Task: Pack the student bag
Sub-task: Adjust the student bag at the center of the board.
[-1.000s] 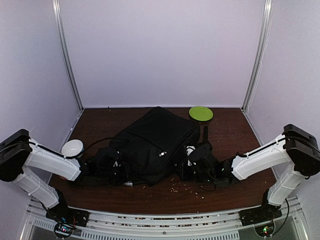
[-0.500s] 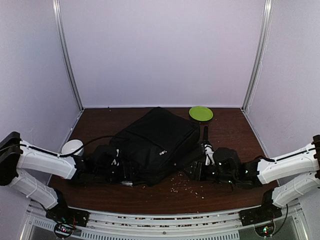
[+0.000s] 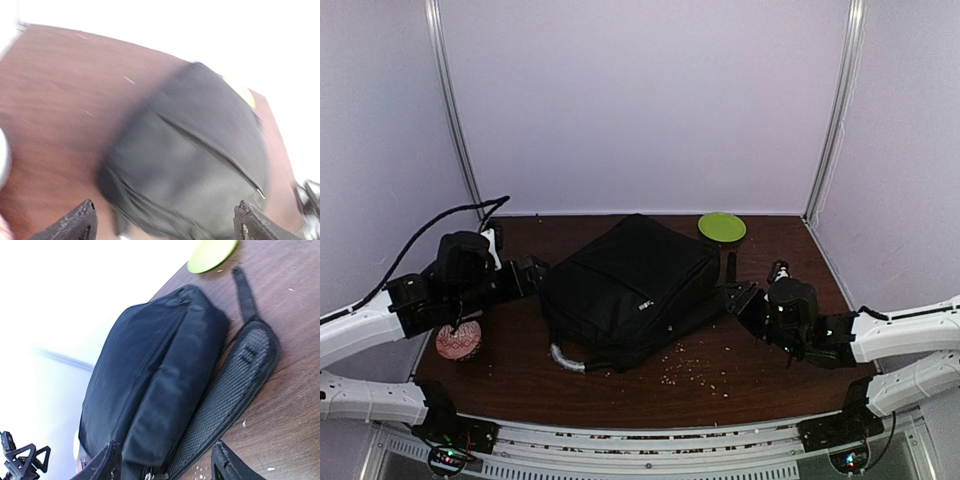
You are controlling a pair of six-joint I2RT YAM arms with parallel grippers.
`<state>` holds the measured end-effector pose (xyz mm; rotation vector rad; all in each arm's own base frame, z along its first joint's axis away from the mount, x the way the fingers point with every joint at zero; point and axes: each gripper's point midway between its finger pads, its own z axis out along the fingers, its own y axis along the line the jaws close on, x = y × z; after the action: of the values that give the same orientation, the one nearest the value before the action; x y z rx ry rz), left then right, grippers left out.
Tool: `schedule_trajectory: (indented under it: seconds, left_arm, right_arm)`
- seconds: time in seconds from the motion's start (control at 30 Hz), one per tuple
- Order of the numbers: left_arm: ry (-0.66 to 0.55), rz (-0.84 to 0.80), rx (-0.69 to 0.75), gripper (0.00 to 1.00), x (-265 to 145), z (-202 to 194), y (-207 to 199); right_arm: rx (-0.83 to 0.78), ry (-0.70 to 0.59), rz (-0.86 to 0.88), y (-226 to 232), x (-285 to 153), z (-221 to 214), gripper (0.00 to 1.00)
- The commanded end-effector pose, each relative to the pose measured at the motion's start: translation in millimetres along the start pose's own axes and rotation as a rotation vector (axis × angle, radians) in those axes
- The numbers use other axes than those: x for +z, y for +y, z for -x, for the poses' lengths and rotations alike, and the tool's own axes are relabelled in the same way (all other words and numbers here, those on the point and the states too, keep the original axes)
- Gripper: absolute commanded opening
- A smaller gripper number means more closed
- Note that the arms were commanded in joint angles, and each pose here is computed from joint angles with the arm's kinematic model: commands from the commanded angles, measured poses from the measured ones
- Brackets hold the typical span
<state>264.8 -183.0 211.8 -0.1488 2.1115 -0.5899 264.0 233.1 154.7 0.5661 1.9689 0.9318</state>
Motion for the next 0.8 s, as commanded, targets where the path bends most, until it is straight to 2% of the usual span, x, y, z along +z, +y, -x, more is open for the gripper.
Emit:
schedule_trajectory:
  seconds: [0.0, 0.07, 0.2, 0.23, 0.33, 0.4, 0.57, 0.67, 0.77]
  left_arm:
    - [-0.067, 0.077, 0.084, 0.97, 36, 44, 10]
    - [-0.032, 0.081, 0.086, 0.97, 64, 57, 7]
    - [0.077, 0.1, 0.086, 0.95, 115, 56, 9]
    - [0.161, 0.123, 0.099, 0.95, 143, 37, 15]
    - [0.245, 0.013, 0.062, 0.9, 162, 7, 4]
    - [0.296, -0.066, 0.03, 0.78, 166, -14, -3]
    - [0.361, -0.166, 0.036, 0.48, 152, -61, -24]
    - [0.382, -0.277, 0.027, 0.28, 136, -86, -61]
    - [0.399, -0.382, 0.057, 0.1, 115, -105, -105]
  right_arm:
    - [0.142, -0.11, -0.05, -9, 9, 14, 0.62]
    - [0.156, -0.071, -0.047, 1, 19, 6, 0.63]
    - [0.137, 0.035, -0.043, 27, 43, -15, 0.65]
    - [0.122, 0.11, -0.01, 49, 60, -27, 0.65]
    - [0.046, 0.236, -0.041, 62, 86, -45, 0.65]
    - [0.017, 0.347, -0.063, 57, 100, -64, 0.63]
    - [-0.007, 0.454, -0.066, 40, 115, -85, 0.58]
    - [-0.069, 0.542, -0.002, 58, 127, -90, 0.54]
    - [-0.185, 0.529, 0.028, 84, 126, -68, 0.53]
